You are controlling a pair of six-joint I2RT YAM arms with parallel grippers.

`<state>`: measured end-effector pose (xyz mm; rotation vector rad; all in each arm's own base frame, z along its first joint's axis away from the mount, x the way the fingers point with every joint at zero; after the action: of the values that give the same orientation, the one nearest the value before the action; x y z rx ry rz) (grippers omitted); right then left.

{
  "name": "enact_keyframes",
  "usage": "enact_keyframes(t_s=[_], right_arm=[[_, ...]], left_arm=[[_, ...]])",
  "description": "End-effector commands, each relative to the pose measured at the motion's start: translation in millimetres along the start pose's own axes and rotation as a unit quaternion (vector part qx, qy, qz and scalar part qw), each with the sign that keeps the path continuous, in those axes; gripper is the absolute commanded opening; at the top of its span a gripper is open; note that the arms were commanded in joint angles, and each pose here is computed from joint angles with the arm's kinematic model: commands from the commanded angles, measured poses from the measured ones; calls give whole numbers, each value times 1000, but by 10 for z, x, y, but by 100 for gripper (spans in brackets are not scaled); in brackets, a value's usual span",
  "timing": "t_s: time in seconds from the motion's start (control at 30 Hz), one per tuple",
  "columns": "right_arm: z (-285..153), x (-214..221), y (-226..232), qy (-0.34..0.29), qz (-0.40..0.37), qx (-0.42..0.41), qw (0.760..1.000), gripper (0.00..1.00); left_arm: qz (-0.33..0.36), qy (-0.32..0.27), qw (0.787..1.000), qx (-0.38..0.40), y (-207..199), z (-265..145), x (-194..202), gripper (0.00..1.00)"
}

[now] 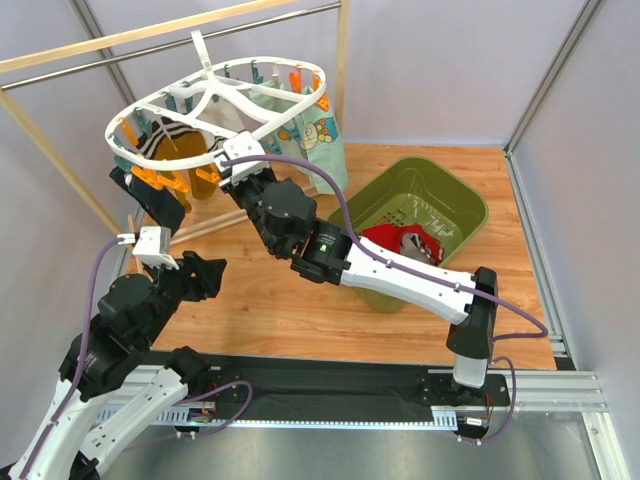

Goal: Remove the socks clipped to the hanger

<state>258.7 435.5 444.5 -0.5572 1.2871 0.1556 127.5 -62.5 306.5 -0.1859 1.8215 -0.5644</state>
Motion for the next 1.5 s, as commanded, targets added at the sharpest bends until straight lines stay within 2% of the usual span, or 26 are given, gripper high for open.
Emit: enact_keyframes(t_s=[0.0,0.27,0.47,0.57,0.67,0.7,0.73,0.77,0.83,0.87,1.0,1.13,1.23,1.4,1.47], right_arm=[[-96,-231,-427,-26,47,40,998,0],[-126,-41,-869,-14,96,49,994,1],[-17,67,-1183,-3,96,71,993,3],[16,105,-1323,1,106,78,991,10],[8,186,-1502,10,113,90,989,37],[-2,218,-1533,14,113,94,989,49],[-54,223,-1580,14,114,96,989,53],[-78,263,-1602,20,116,96,988,62],[-173,311,-1582,29,112,75,990,70],[-293,367,-1574,32,115,62,991,79],[-582,538,-1366,17,145,-21,989,93],[-825,668,-1114,7,155,-80,985,92],[-948,676,-762,0,162,-117,980,86],[-907,742,-188,-3,171,-165,971,79],[-886,664,5,-28,181,-184,966,77]], left_arm=[[-5,-10,1000,17,-93,0,-103,71],[11,-31,999,-4,-41,-129,-262,71],[10,-37,999,-8,-37,-214,-339,70],[13,-39,999,-18,-27,-242,-388,71],[19,-37,999,-28,-22,-237,-414,71],[23,-34,999,-34,-11,-216,-407,71],[29,-29,998,-42,-2,-177,-394,71],[32,-31,997,-58,32,-151,-393,72],[36,-18,997,-72,45,-95,-362,72],[32,-15,997,-72,33,-78,-357,72],[32,-13,997,-75,-3,-5,-370,72],[34,-11,996,-77,-64,90,-413,72],[35,-12,996,-77,-106,132,-461,72],[34,-27,993,-110,-91,115,-622,73],[36,-39,992,-112,-117,102,-723,73]])
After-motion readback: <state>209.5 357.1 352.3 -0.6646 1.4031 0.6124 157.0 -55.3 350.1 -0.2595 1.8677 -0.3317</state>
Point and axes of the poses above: each gripper's point midway between its finger pads, its own z axis out along the fingers, its own y axis along the line the jaws close on, x = y × z, the point moved 5 cm from there along -z, back along the fingers, and after that the axes turned 9 degrees about -z, right-handed, at the moved point
